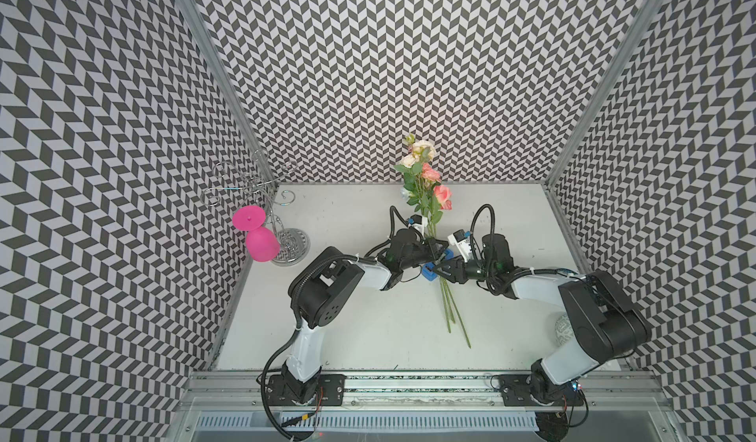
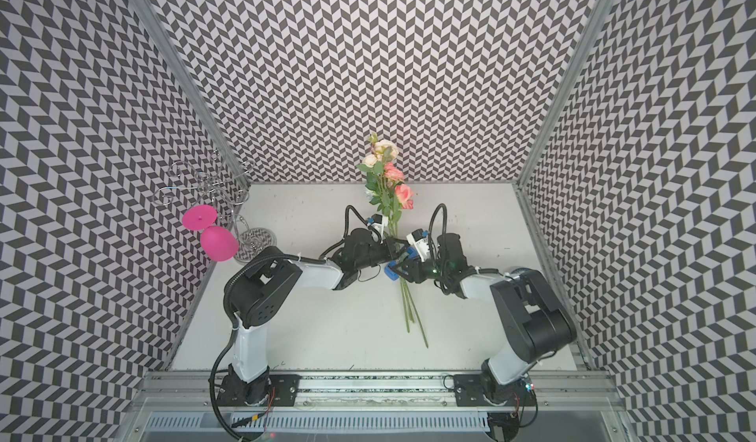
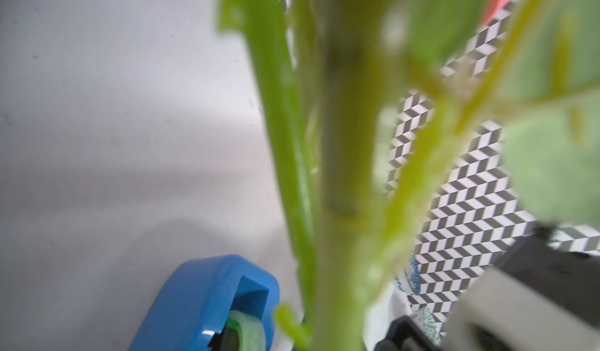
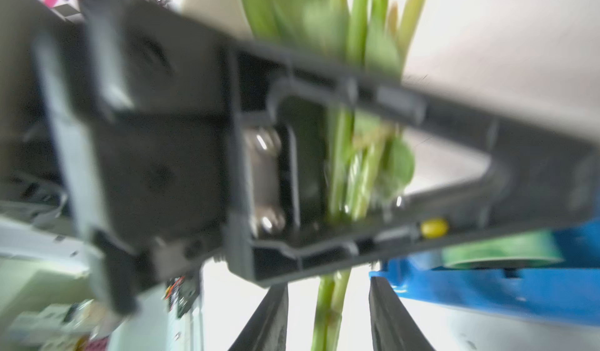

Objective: Wrap bouquets with tape
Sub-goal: Wrap the tape around the bouquet.

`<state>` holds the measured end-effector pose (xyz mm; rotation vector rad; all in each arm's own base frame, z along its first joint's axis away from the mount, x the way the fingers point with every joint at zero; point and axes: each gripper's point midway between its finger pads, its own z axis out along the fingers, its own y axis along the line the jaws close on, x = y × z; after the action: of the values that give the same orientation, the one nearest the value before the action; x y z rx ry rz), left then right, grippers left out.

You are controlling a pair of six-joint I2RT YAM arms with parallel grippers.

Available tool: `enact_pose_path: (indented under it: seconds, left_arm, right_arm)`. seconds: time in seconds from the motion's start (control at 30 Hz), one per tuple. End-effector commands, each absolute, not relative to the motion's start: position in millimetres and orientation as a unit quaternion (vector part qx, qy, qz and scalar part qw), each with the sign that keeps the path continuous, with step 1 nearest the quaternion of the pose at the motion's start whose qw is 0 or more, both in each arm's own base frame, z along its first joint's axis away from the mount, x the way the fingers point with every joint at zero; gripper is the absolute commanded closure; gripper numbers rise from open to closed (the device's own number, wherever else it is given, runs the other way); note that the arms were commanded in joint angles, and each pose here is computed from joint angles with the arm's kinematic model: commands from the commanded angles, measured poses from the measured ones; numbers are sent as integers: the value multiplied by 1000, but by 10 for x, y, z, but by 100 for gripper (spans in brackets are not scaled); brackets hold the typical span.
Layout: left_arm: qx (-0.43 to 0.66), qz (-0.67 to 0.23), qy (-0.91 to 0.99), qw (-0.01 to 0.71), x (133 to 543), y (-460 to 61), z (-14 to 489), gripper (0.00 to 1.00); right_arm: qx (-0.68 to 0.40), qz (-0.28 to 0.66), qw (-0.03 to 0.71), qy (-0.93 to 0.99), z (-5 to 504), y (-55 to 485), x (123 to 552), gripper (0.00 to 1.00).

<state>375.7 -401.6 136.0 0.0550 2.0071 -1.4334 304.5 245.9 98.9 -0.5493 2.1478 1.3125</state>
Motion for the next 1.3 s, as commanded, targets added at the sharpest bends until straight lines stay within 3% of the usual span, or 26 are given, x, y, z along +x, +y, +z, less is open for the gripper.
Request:
enact_pose_path:
  seconds: [0.0,0.1,0.2,0.33,0.47,0.57,0.63,0.73,0.83,1.0,1.13,1.27]
  left_arm:
    - [30,-632,677,375,3755,-3983,1987,100]
    - [29,-658,654,372,3736,-3976,2049,100]
    - [31,-659,656,367,3719,-3986,2011,100]
    - [28,-644,671,365,3725,-3965,1907,100]
    - [16,-577,732,364,3828,-3943,1705,58]
    - [2,-506,785,358,3915,-3891,1509,43]
    - [4,-477,805,352,3940,-3889,1417,41]
    - [12,-458,820,343,3960,-3935,1322,44]
    - [22,-444,830,337,3956,-3996,1258,57]
    - [32,-423,840,339,3967,-4039,1243,100]
    - [31,-436,832,343,3955,-4045,1294,100]
    - [31,-472,808,351,3906,-4048,1428,100]
  right_arm:
    - [-224,538,275,765,1105,2485,2981,60]
    - [-217,551,266,761,1081,2461,3001,69]
    - [-213,546,270,764,1080,2444,3031,90]
    - [-194,492,291,797,1004,2379,3159,100]
    - [-184,384,328,843,917,2300,3293,100]
    - [-174,308,370,859,985,2261,3364,100]
    - [-177,273,392,861,1069,2280,3393,100]
    - [-195,225,402,866,1111,2366,3410,100]
    - [-208,196,399,872,1087,2430,3410,100]
    - [-220,201,399,867,1078,2510,3354,100]
    - [-245,234,396,854,1082,2606,3259,92]
    - [-250,330,390,822,1238,2639,3163,64]
